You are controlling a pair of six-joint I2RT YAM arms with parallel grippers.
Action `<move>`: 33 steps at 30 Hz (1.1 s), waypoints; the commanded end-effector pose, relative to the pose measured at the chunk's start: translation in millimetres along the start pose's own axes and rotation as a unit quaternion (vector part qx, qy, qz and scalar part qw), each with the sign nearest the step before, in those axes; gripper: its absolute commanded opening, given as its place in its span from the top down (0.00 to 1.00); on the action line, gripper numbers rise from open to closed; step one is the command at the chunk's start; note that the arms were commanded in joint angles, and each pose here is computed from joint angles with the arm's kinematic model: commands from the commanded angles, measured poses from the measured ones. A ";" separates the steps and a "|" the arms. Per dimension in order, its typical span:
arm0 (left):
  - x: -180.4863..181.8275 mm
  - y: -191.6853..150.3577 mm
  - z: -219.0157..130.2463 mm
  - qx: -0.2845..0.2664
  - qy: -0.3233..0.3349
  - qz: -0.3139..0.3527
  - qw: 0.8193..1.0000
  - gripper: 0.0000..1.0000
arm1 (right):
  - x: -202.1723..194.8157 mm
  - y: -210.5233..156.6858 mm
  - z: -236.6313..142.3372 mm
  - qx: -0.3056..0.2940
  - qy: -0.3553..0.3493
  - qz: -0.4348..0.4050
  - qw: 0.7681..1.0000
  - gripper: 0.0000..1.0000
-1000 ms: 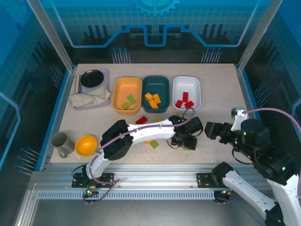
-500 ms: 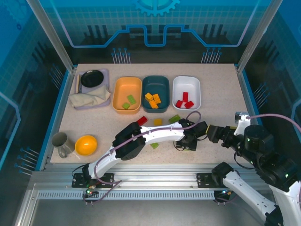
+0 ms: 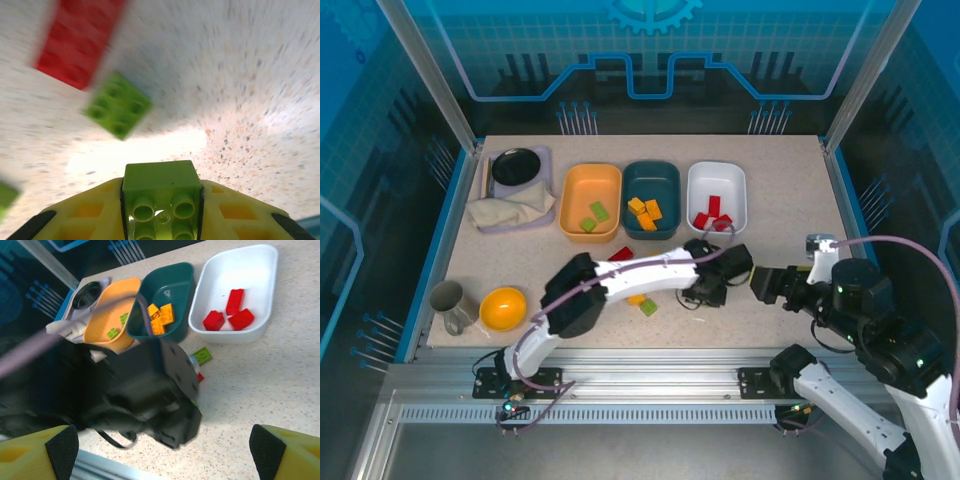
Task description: Sort the legos into containers by color
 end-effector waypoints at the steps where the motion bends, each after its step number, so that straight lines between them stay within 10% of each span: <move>1: 59.0 18.9 -57.4 -0.046 0.014 -0.058 0.997 0.68 | 21.6 5.8 23.6 0.038 0.060 -0.032 0.997 0.09; 16: 302.8 70.0 -61.5 -0.041 0.131 -0.239 0.961 0.67 | 104.0 5.6 194.0 0.132 0.151 -0.051 0.978 0.08; 33: 359.2 116.3 26.6 0.040 0.187 -0.245 0.950 0.63 | 96.5 12.5 267.2 0.173 0.096 -0.001 0.980 0.08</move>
Point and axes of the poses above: each hand's point on the last joint's axis, 136 mm out from that joint toward the fingers, its own z axis out along the fingers, its own x axis along the line the jaws close on, y = z × x, the point moved 10 cm from there along -z, back along the fingers, and after that the axes turned 15 degrees about z, right-handed, at the moved point
